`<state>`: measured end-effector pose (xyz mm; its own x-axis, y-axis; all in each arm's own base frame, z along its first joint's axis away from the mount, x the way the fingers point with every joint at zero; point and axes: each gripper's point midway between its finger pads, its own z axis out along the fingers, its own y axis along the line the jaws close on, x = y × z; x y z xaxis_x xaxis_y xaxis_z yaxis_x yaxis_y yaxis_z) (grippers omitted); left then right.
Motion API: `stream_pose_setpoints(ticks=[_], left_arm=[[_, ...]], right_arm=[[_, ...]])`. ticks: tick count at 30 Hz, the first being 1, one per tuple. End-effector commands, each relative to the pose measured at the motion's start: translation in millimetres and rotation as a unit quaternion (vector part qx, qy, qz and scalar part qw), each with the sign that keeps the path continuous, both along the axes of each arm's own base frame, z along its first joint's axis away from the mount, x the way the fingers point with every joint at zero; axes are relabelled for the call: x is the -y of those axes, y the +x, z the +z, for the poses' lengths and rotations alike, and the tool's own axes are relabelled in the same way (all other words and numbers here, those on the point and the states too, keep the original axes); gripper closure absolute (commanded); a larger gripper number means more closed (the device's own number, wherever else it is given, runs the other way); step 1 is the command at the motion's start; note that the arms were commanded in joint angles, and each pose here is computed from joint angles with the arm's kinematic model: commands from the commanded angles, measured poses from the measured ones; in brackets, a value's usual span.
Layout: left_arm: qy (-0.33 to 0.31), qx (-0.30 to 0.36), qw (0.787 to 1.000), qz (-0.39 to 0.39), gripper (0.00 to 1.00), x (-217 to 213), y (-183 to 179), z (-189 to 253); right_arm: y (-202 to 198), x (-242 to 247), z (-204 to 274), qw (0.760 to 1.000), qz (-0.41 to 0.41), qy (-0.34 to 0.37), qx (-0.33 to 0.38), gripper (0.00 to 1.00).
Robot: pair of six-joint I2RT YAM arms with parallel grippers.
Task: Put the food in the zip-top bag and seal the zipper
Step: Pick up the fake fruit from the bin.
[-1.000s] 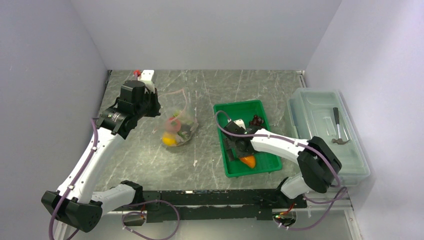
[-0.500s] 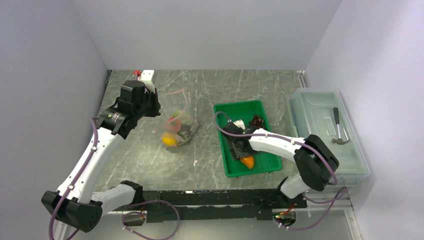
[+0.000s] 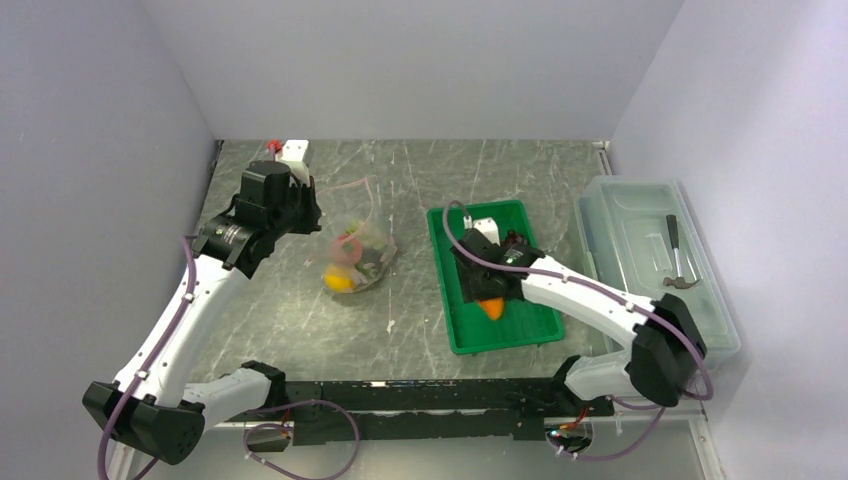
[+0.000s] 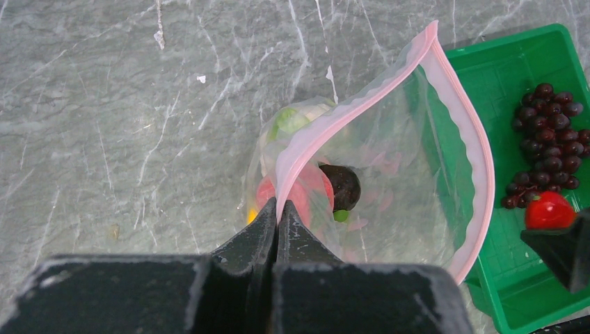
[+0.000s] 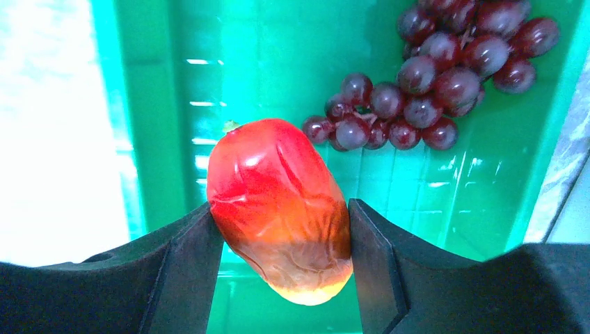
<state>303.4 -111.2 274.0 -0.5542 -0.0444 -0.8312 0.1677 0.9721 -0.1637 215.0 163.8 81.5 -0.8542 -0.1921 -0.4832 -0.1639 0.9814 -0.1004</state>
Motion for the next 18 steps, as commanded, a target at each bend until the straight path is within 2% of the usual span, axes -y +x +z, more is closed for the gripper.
stream_pose_setpoints(ticks=[1,6,9,15,18], left_arm=[[-0.005,0.026,1.0,-0.014,0.97,3,0,13],[-0.006,0.025,1.0,-0.015,0.97,4,0,13],[-0.007,0.027,0.999,-0.016,0.98,4,0,14],[-0.012,0.032,0.999,-0.023,0.98,6,-1,16],[-0.017,0.032,0.999,-0.03,0.98,9,-2,16]], right_arm=[[18,-11,52,0.996,-0.019,0.058,0.067,0.69],[26,-36,96,0.985,0.003,0.139,0.104,0.72],[29,-60,128,0.97,0.031,0.204,0.129,0.72],[33,-100,203,0.917,0.073,0.337,0.2,0.72],[35,-115,233,0.894,0.089,0.378,0.223,0.72]])
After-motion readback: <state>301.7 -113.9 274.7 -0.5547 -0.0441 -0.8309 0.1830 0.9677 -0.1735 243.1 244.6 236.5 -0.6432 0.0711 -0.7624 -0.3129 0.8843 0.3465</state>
